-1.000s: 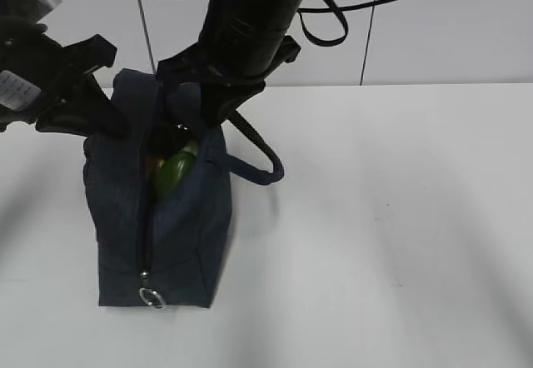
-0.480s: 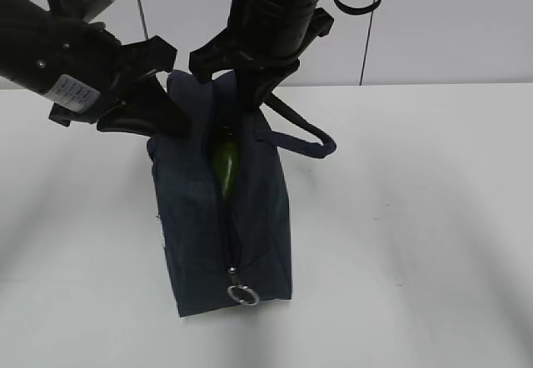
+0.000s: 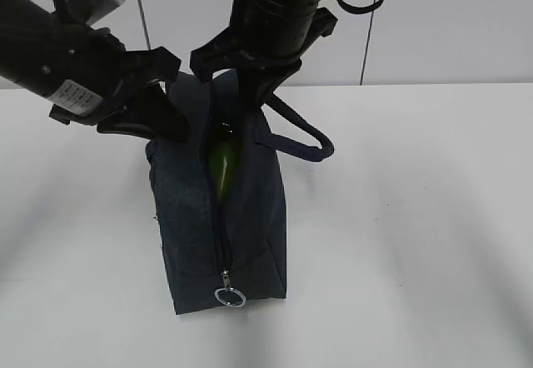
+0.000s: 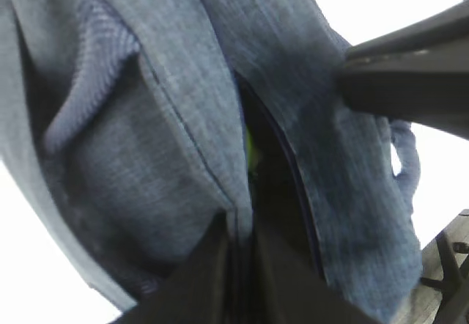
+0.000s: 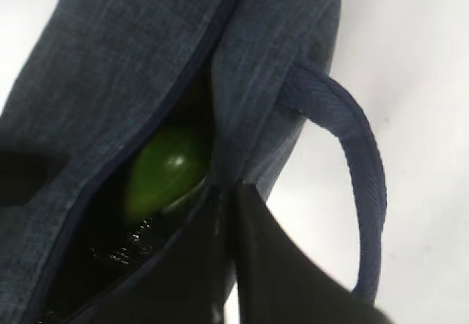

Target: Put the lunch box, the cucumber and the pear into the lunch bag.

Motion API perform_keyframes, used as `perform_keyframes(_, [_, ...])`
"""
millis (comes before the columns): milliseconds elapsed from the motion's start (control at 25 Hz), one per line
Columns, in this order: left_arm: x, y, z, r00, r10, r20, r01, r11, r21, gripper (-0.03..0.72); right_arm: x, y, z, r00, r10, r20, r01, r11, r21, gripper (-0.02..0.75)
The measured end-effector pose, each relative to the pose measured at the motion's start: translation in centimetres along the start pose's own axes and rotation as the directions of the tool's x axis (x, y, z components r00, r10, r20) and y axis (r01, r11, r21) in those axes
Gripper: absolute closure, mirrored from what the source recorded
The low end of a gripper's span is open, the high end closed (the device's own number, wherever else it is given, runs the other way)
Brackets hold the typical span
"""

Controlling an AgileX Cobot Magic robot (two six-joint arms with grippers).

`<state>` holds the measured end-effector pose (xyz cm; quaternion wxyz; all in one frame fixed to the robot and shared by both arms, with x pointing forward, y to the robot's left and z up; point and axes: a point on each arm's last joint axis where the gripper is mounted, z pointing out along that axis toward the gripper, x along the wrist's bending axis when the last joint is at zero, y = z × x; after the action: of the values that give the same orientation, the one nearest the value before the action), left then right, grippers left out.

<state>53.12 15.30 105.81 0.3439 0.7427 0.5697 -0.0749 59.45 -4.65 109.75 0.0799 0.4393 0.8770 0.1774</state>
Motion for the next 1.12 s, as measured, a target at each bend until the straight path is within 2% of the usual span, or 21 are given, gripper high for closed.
perform_keyframes(320, [0.1,-0.2,0.0,1.0,0.014,-0.009,-0.014,1.0,0.022,0.678,0.4,0.0,0.0,0.999,0.017,-0.048,-0.017,1.0,-0.001,0.711])
perform_keyframes(520, [0.1,-0.2,0.0,1.0,0.016,-0.009,-0.016,0.999,0.028,0.666,0.5,0.1,-0.3,0.998,0.02,-0.058,-0.021,1.0,-0.019,0.624])
perform_keyframes(640, [0.1,-0.2,0.0,1.0,0.017,-0.008,-0.017,0.999,0.029,0.657,0.5,0.1,-0.6,0.998,0.022,-0.059,-0.023,0.999,-0.026,0.535])
perform_keyframes(760, [0.0,-0.3,0.0,1.0,0.019,-0.006,-0.019,0.999,0.037,0.635,0.3,0.1,-0.6,0.999,0.028,-0.027,-0.029,0.999,-0.027,0.472])
perform_keyframes(920, [0.1,-0.4,0.0,1.0,0.023,-0.008,-0.023,0.999,0.044,0.564,-0.5,-0.1,-2.5,0.998,0.026,0.062,-0.022,0.998,-0.066,0.459])
perform_keyframes(1120, [0.1,-0.4,0.0,1.0,0.025,-0.009,-0.024,0.999,0.047,0.432,-0.6,-0.7,-7.0,0.995,0.028,0.093,-0.013,0.987,-0.159,0.461])
